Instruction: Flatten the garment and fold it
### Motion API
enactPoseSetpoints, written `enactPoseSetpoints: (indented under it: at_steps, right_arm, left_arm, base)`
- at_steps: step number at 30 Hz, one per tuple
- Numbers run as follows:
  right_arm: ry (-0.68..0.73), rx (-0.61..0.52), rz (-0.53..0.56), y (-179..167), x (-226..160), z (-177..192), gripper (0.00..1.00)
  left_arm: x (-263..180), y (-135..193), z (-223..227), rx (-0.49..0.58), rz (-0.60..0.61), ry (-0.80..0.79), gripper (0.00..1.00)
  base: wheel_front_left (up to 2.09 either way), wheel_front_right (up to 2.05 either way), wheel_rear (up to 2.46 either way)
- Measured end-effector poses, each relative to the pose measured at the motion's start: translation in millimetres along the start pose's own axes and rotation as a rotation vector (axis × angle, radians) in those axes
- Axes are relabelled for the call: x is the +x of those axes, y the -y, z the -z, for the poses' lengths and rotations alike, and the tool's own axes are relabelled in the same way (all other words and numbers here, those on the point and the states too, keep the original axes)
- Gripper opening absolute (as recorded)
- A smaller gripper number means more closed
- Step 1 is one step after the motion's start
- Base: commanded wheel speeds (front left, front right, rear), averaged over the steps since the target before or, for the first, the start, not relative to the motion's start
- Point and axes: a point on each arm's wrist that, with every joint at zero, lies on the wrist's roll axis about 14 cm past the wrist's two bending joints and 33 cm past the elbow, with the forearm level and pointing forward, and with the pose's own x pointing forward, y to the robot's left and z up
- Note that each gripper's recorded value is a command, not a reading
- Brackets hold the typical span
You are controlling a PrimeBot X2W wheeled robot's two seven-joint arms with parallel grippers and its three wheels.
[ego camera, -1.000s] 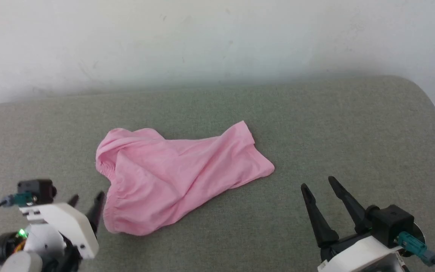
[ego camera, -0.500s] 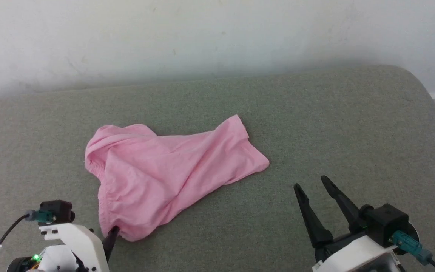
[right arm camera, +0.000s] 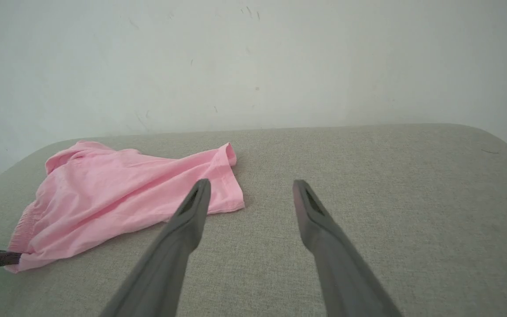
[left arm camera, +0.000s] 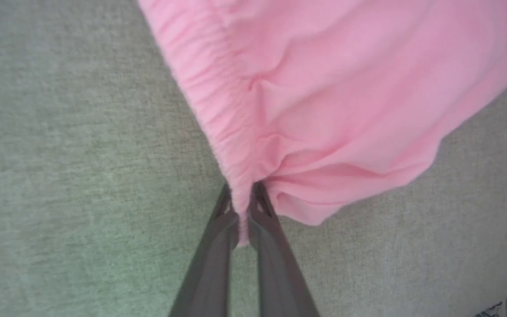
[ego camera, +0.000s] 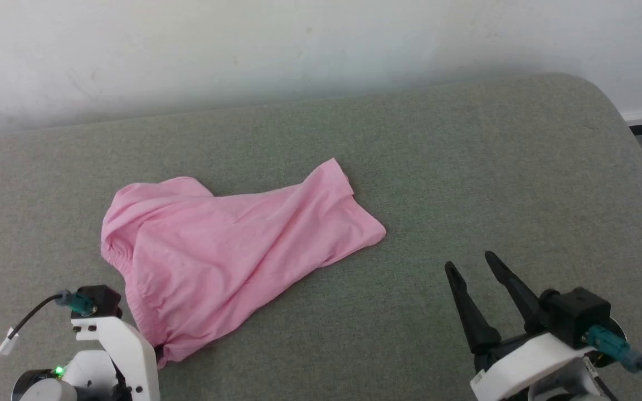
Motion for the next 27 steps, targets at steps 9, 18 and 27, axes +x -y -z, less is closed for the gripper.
enactPoseSetpoints:
  at_steps: [9, 18, 27]
  right_arm:
    - [-0.339, 0.065, -0.023, 19, 19, 54, 1.0]
    - [-0.533, 0.071, -0.136, -2, 67, 69, 1.0]
    - [-0.664, 0.045, -0.203, -28, 121, 82, 1.0]
  left_arm:
    - [-12, 1, -16, -0.026, -0.029, 0.158, 0.0]
    - [-32, 2, -40, -0.036, -0.035, 0.31, 0.0]
    - [-34, 4, -65, -0.021, -0.036, 0.392, 0.0]
  base:
    - [0.0, 0.0, 0.0]
    - [0.0, 0.0, 0.0]
    - [0.0, 0.0, 0.0]
